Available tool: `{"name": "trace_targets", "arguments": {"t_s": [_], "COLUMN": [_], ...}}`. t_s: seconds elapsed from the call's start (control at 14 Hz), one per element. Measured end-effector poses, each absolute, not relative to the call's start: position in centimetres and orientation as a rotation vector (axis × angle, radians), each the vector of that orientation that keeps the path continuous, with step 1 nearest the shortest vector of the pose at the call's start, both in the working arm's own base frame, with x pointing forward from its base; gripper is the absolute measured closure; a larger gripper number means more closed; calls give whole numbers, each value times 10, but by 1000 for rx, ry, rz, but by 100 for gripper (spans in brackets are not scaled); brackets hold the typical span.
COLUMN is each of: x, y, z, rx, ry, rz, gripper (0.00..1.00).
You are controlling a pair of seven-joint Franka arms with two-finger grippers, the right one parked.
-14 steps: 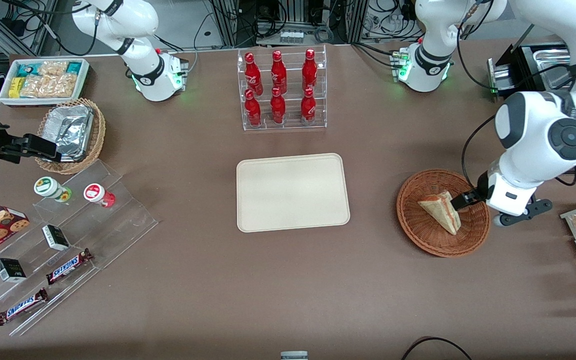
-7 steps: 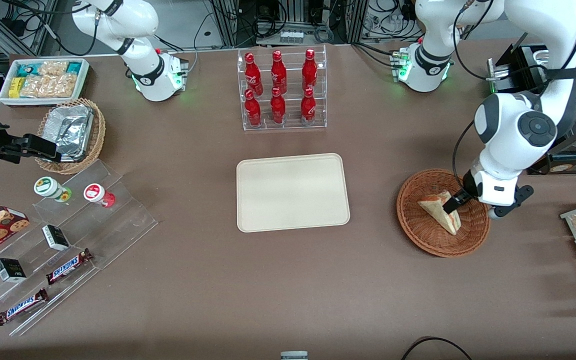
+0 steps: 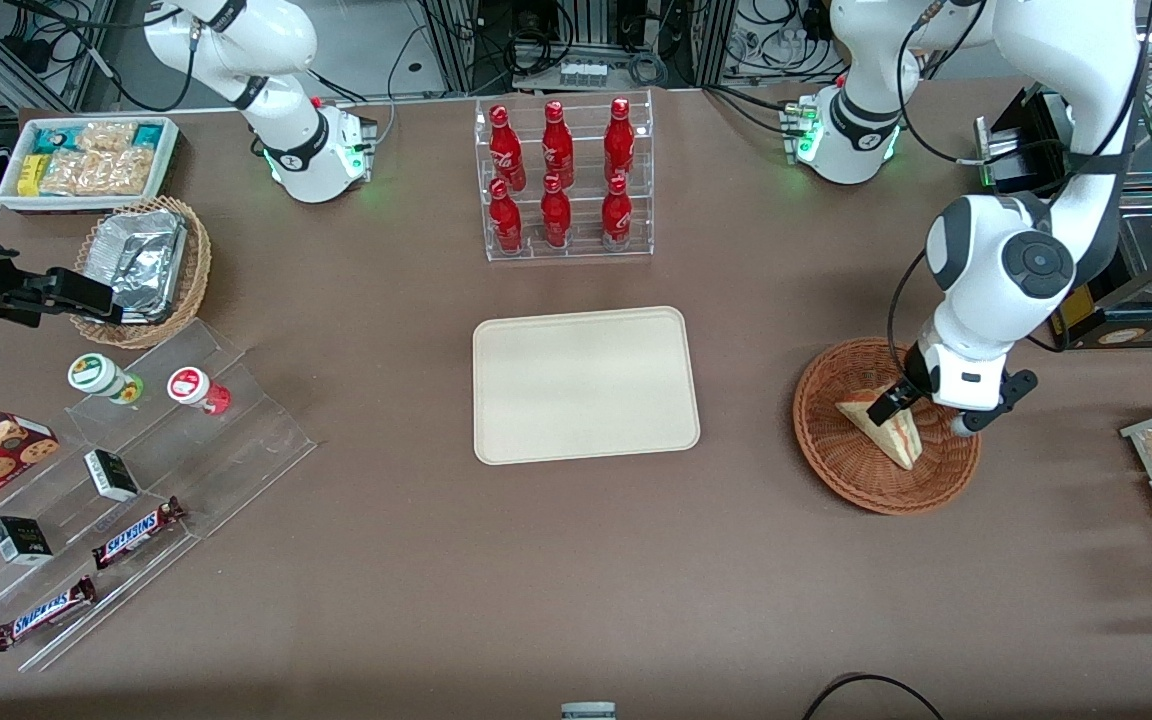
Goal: Place sandwich from basket to tray
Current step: 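Lower the open left gripper around the wrapped sandwich and close it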
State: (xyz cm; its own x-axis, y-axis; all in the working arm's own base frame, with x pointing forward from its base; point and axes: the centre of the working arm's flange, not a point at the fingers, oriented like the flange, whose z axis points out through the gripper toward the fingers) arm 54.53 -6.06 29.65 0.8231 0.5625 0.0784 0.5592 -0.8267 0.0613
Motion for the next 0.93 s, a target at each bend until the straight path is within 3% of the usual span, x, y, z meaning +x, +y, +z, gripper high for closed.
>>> {"name": "trace_targets", "arguments": {"t_s": [0.71,0.86,0.93], "x": [545,545,545], "y": [-61,-61,-61], "z": [256,254,254], "rx": [2977,2978,2978], "ry": [918,918,918], "rz": [100,95,95], "gripper": [0,5,15]}}
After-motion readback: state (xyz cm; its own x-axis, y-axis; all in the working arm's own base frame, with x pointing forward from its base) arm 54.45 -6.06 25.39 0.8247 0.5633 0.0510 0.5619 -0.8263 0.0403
